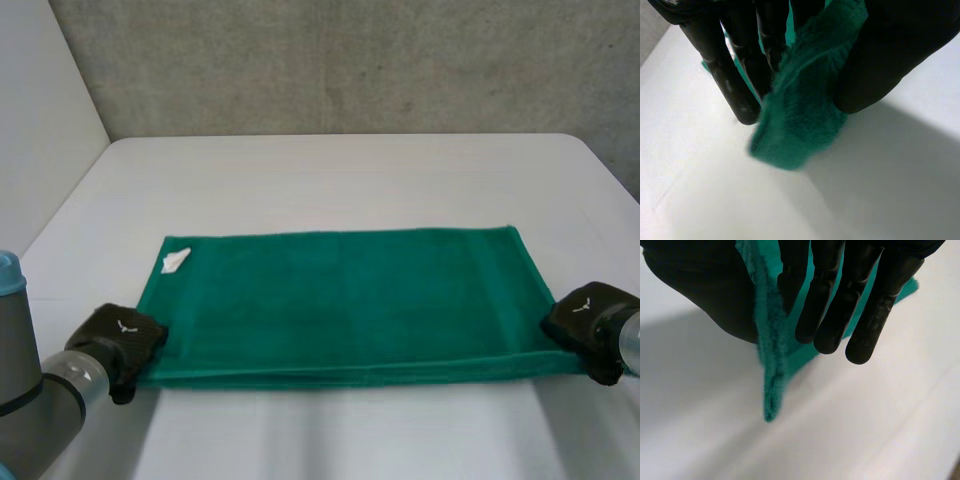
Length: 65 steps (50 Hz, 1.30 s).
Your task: Fold the towel.
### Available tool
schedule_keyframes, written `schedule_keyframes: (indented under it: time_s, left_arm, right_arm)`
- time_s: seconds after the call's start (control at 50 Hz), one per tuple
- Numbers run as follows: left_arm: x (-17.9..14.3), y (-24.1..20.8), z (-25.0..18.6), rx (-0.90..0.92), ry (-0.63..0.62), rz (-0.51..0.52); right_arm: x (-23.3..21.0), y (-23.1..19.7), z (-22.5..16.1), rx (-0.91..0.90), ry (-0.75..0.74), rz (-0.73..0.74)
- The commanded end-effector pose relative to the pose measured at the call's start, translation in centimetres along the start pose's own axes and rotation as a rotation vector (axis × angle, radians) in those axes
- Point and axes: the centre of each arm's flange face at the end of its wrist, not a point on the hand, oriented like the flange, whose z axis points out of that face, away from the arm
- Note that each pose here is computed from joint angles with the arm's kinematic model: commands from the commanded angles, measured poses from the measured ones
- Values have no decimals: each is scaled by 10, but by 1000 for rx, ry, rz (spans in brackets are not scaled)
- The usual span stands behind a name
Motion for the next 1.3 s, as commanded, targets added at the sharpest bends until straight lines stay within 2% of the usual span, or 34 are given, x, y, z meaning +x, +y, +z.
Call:
schedule_keyframes:
  time_s: [0.02,0.14,0.18,0.26,0.42,0.58,0.66,0.86,0.98,1.08,1.14,1.3]
  left_arm:
    - [-12,-25,32,149,-102,14]
    - [-26,-49,72,260,-185,5]
    - [-27,-52,78,274,-195,5]
    - [-23,-76,115,350,-221,22]
    - [-25,-87,162,368,-255,20]
    - [-22,-91,180,409,-270,22]
    - [-19,-91,183,417,-285,27]
    - [-32,-94,174,362,-391,84]
    - [-41,-99,146,362,-418,67]
    - [-41,-99,122,367,-408,52]
    - [-37,-94,107,362,-389,36]
    - [-25,-75,86,340,-324,-47]
  right_arm:
    - [23,-11,23,80,149,34]
    - [39,-33,57,171,206,103]
    - [44,-42,68,202,229,105]
    - [49,-49,88,213,242,110]
    - [56,-70,131,266,269,106]
    - [63,-74,166,261,321,114]
    - [69,-80,172,260,364,127]
    - [83,-78,167,259,411,252]
    - [100,-93,126,340,419,353]
    - [84,-89,105,355,320,355]
    - [69,-68,87,329,210,368]
    - [32,-29,86,236,41,429]
